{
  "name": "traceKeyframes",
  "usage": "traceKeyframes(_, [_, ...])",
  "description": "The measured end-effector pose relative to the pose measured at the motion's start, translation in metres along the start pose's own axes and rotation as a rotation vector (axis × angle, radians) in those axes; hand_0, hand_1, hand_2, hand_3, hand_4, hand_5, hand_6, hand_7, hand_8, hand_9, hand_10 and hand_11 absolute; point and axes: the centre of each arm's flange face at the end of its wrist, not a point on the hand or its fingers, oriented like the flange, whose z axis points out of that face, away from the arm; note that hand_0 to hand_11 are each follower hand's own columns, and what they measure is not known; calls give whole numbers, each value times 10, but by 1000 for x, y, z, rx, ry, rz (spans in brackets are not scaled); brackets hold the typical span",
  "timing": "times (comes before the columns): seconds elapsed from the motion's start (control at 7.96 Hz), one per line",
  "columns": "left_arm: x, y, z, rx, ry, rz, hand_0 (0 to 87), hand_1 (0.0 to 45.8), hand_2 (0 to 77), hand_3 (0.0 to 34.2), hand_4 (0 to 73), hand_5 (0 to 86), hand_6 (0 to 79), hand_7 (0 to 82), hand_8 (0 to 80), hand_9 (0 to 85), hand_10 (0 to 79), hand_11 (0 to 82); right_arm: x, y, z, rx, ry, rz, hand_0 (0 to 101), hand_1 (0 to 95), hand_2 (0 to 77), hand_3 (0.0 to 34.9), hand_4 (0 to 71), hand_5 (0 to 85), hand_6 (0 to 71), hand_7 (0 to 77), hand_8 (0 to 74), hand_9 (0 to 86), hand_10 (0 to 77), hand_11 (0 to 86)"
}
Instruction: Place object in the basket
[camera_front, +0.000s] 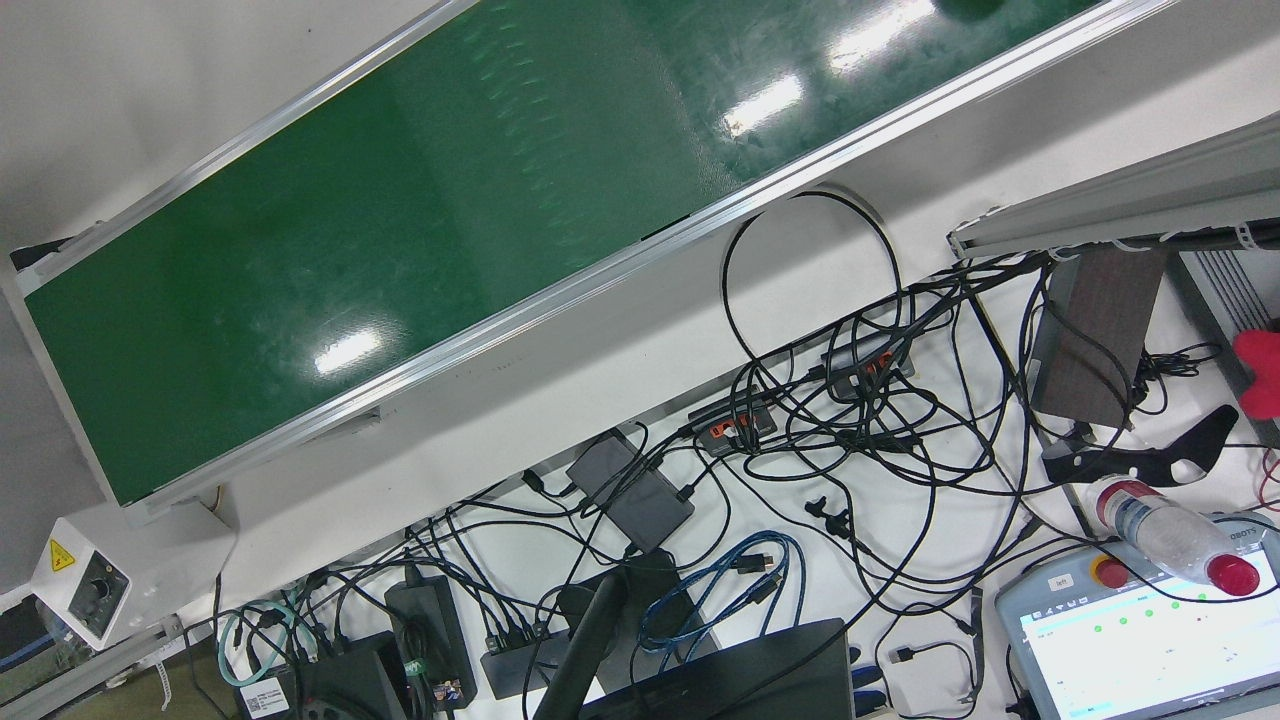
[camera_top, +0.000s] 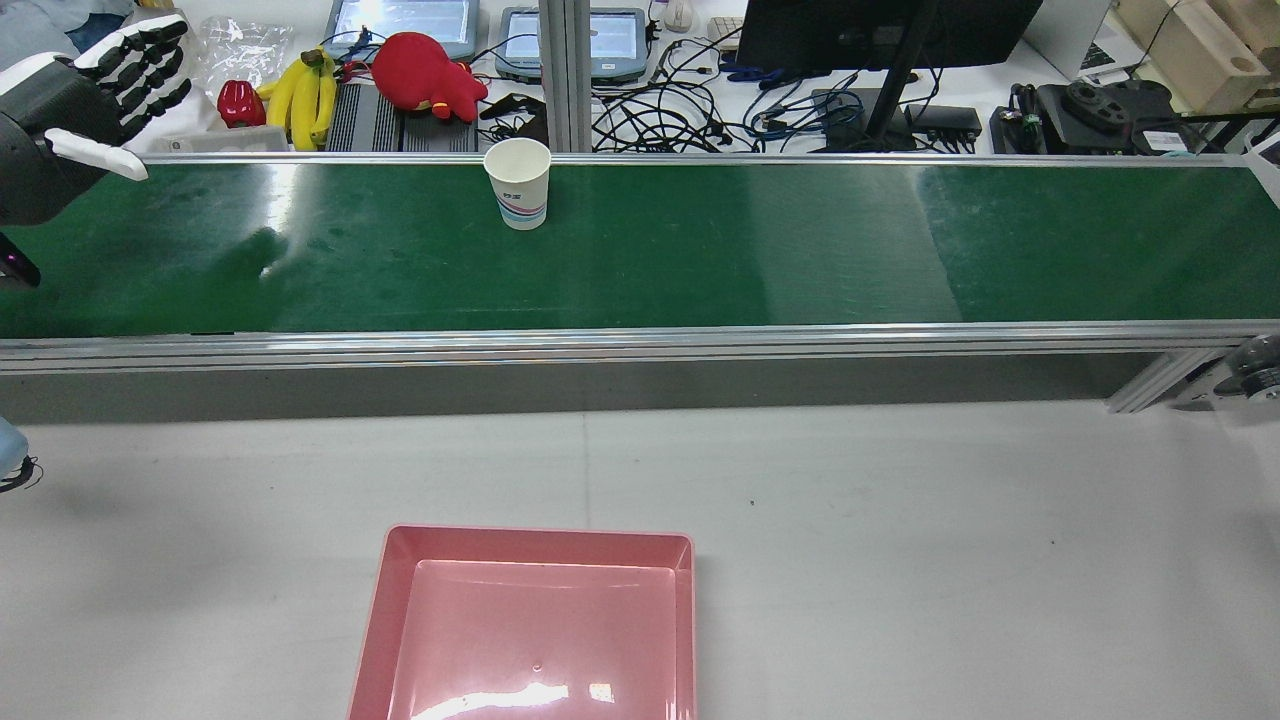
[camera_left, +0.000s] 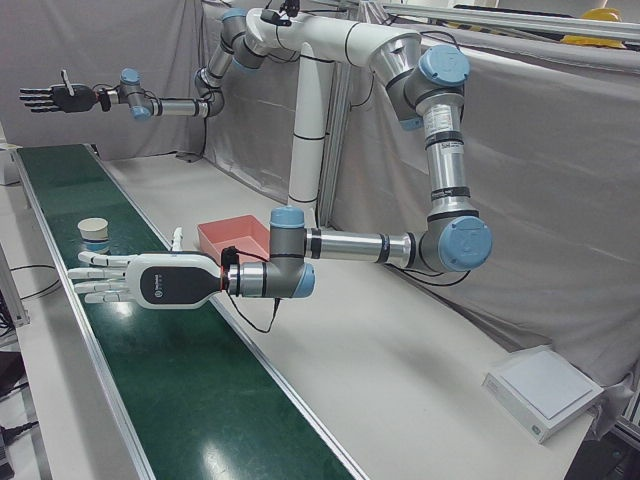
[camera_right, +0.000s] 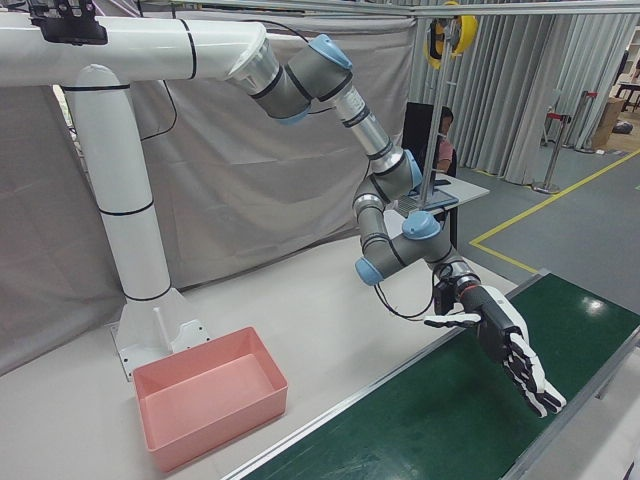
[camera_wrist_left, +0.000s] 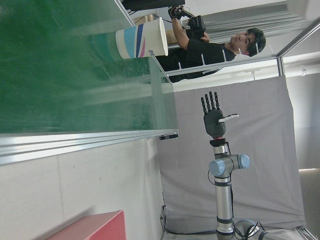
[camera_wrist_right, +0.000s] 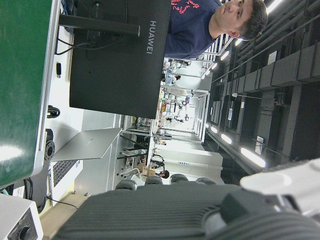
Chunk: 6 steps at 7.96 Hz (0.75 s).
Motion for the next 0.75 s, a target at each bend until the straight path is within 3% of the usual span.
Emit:
traceKeyframes(0.38, [-9, -1, 0, 3, -6, 7, 561, 125, 5, 9, 5, 185, 5, 5, 0, 5, 16, 49, 0, 1, 0, -1, 0, -1, 1, 0, 5, 0, 0, 0, 0, 5, 0, 0, 0, 0])
traceKeyframes(0.75, [-8, -4, -1, 32, -11, 69, 563, 136, 5, 4, 5, 202, 5, 5, 0, 5, 16, 49, 0, 1, 0, -2, 0, 0, 1, 0, 5, 0, 0, 0, 0, 5, 0, 0, 0, 0])
